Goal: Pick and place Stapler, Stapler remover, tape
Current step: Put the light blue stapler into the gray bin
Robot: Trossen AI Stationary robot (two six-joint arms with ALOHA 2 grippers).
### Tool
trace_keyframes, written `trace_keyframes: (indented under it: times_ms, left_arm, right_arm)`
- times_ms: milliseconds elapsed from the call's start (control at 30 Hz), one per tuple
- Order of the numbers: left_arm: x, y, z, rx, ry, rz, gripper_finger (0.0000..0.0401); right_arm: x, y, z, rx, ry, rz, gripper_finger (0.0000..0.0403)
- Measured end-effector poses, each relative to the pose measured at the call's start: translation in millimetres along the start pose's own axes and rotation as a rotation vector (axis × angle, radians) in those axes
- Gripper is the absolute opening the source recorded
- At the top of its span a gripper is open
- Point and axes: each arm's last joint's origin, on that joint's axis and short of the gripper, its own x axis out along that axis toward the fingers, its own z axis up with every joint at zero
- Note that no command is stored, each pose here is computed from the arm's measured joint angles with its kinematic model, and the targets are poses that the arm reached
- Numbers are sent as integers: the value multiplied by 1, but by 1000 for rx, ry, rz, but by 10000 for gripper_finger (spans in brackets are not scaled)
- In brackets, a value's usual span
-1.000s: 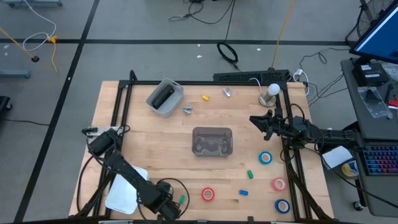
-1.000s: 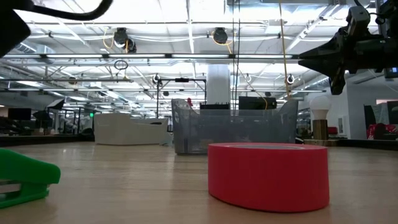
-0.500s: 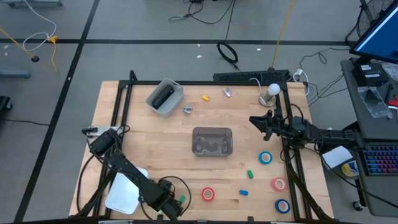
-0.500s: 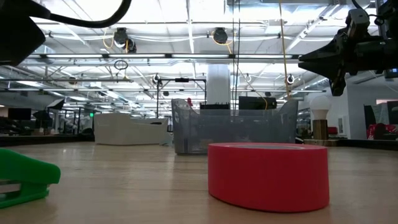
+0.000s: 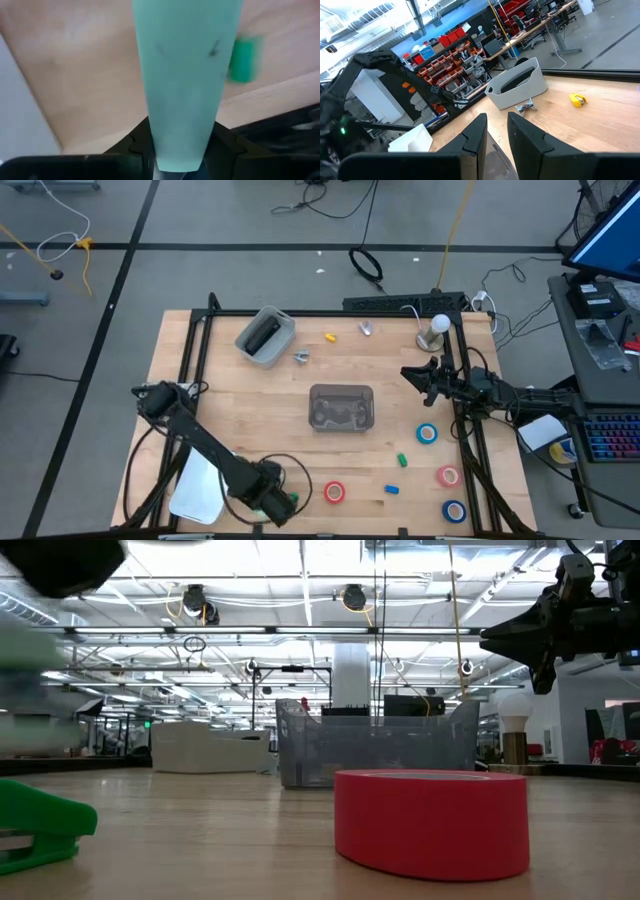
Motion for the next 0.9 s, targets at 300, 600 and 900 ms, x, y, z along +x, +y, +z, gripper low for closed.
trace_keyframes:
  times_ms: [300, 600, 900]
  left_arm:
    - [-91, 17, 44, -37, -454, -248, 122]
    - [-138, 29, 120, 115, -707, -156, 122]
    - [-159, 44, 221, 234, -755, 38, 122]
  right_arm:
    - [0, 0, 0, 0, 2, 0, 70]
    - [0, 0, 0, -1, 4, -3, 70]
    - [0, 0, 0, 3, 5, -3, 70]
